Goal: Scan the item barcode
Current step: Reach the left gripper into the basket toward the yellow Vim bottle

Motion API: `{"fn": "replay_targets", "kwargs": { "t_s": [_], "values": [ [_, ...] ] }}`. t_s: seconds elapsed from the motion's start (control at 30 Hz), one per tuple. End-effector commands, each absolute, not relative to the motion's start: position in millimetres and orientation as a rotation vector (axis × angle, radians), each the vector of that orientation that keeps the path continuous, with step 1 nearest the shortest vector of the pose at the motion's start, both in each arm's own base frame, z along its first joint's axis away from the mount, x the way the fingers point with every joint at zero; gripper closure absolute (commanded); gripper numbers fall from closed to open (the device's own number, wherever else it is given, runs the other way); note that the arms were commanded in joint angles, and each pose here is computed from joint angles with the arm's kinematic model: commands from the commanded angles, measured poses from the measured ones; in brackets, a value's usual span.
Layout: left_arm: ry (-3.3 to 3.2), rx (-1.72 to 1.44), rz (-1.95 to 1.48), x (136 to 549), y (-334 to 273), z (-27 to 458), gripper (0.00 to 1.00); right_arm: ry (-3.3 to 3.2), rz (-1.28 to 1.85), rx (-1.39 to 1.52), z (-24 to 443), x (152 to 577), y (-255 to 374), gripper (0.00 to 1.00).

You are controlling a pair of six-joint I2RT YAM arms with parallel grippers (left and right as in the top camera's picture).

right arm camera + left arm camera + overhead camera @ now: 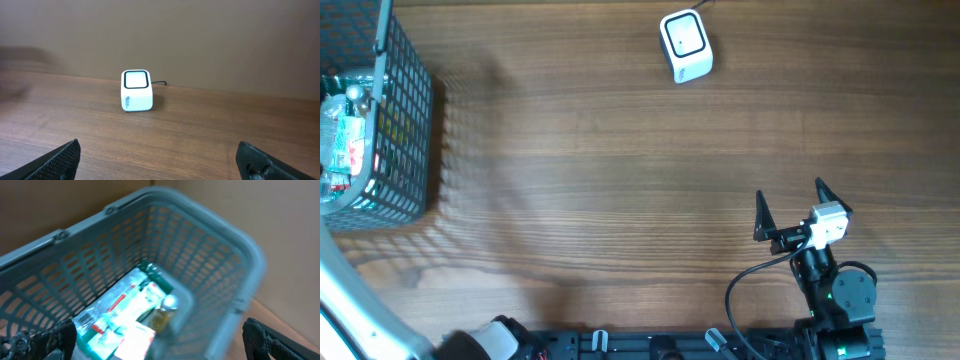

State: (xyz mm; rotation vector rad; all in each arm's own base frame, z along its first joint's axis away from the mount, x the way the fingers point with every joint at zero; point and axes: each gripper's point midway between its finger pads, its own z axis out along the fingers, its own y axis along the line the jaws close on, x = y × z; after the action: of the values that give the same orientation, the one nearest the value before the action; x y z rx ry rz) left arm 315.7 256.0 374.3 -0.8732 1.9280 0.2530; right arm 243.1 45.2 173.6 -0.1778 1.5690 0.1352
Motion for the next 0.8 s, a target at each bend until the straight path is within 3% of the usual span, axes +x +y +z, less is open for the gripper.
{"fn": "replay_targets", "kwargs": {
  "t_s": [0.0, 0.27, 0.47, 0.77],
  "values": [
    [1.958, -0.906, 0.262, 326, 283, 354, 0.0, 1.564, 0.126, -0.165, 175, 243, 43, 0.0],
    [2.168, -0.667, 0.161, 367, 285, 293, 0.0, 1.563, 0.126, -0.165, 175, 243, 43, 0.0],
    [2.232, -0.428, 0.007, 395, 270, 265, 0.13, 1.564, 0.127, -0.166, 175, 243, 43, 0.0],
    [2.285, -0.455, -0.035, 415, 286, 215, 0.08, 1.564, 0.126, -0.166, 175, 243, 43, 0.0]
  ]
}}
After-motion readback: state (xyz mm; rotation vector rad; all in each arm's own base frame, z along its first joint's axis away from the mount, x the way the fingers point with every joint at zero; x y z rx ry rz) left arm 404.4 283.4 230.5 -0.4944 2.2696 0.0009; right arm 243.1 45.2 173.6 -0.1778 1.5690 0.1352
